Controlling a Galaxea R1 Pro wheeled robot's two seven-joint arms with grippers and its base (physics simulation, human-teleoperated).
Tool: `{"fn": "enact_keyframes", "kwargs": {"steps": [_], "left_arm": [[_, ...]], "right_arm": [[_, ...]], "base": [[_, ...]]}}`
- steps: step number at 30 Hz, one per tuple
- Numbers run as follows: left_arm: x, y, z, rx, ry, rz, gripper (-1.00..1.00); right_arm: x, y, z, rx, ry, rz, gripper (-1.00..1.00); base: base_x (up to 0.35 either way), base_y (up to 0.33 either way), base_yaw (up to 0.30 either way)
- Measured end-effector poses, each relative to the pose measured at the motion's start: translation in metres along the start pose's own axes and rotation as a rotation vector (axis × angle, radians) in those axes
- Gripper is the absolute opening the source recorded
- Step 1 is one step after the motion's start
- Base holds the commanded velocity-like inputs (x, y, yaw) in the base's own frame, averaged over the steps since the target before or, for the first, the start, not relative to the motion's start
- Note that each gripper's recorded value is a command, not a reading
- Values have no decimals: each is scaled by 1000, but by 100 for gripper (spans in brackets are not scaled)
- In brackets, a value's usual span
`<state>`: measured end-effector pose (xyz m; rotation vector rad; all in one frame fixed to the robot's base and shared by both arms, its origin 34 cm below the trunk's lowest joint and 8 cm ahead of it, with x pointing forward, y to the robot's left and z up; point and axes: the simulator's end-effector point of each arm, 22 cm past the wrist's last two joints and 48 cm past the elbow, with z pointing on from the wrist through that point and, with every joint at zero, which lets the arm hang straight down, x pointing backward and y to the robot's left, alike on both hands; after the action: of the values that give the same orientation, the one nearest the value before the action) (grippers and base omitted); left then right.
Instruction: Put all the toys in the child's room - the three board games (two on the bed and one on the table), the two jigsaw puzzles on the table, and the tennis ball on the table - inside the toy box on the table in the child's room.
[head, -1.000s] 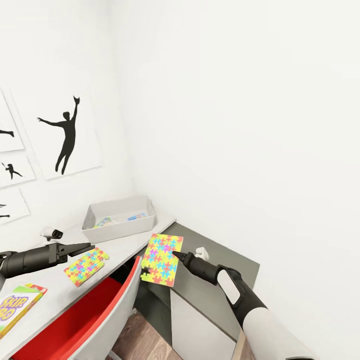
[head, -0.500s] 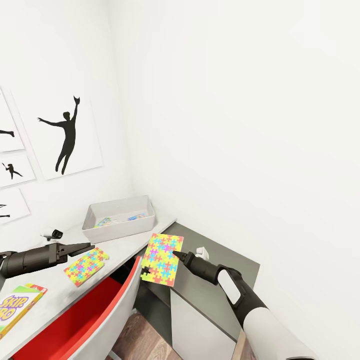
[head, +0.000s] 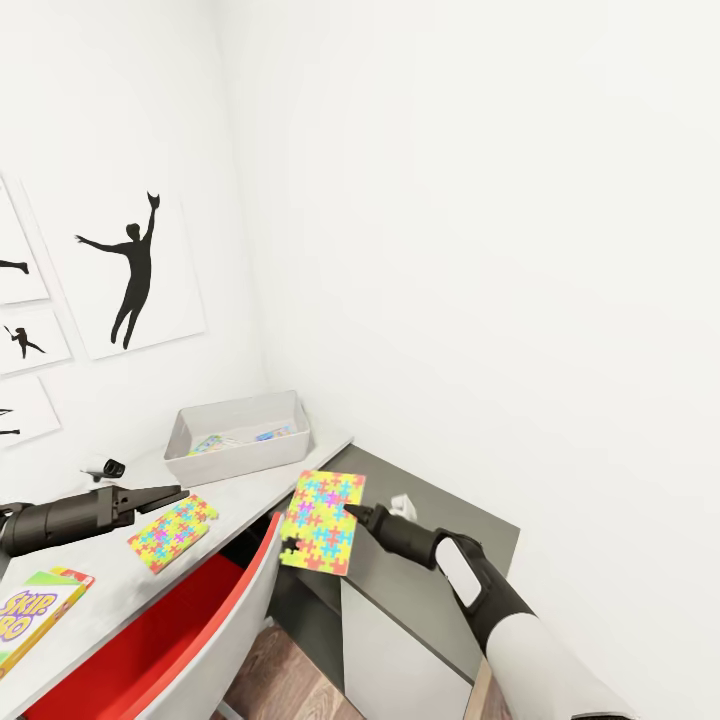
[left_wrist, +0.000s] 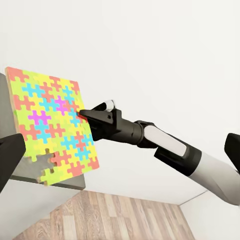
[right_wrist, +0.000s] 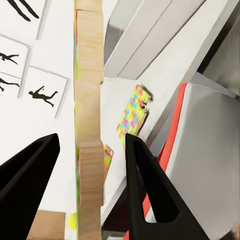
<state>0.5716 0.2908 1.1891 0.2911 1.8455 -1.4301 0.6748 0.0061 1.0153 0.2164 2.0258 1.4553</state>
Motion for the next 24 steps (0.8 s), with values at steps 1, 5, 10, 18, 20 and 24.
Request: {"fn": "enact_keyframes", "kwargs": {"steps": [1, 5, 10, 18, 20, 24], "left_arm": [[0, 0, 0, 0, 0, 0, 100], [0, 0, 0, 0, -1, -1, 100], [0, 0, 0, 0, -1, -2, 100], [1, 0, 1, 4, -1, -4, 100], [1, 0, 1, 4, -1, -5, 100], [1, 0, 2, 4, -1, -5, 100]], "right_arm": [[1, 3, 1, -2, 16, 9, -100], [-30, 39, 7, -24, 39, -19, -100], [-81, 81, 14, 6, 32, -72, -100], [-190, 180, 12, 33, -61, -64, -100], [-208, 193, 10, 71, -77, -72, -100], [-232, 207, 7, 151, -94, -90, -100]], "base": [[0, 0, 0], [0, 0, 0], [0, 0, 0], [0, 0, 0], [0, 0, 0], [0, 0, 0]]}}
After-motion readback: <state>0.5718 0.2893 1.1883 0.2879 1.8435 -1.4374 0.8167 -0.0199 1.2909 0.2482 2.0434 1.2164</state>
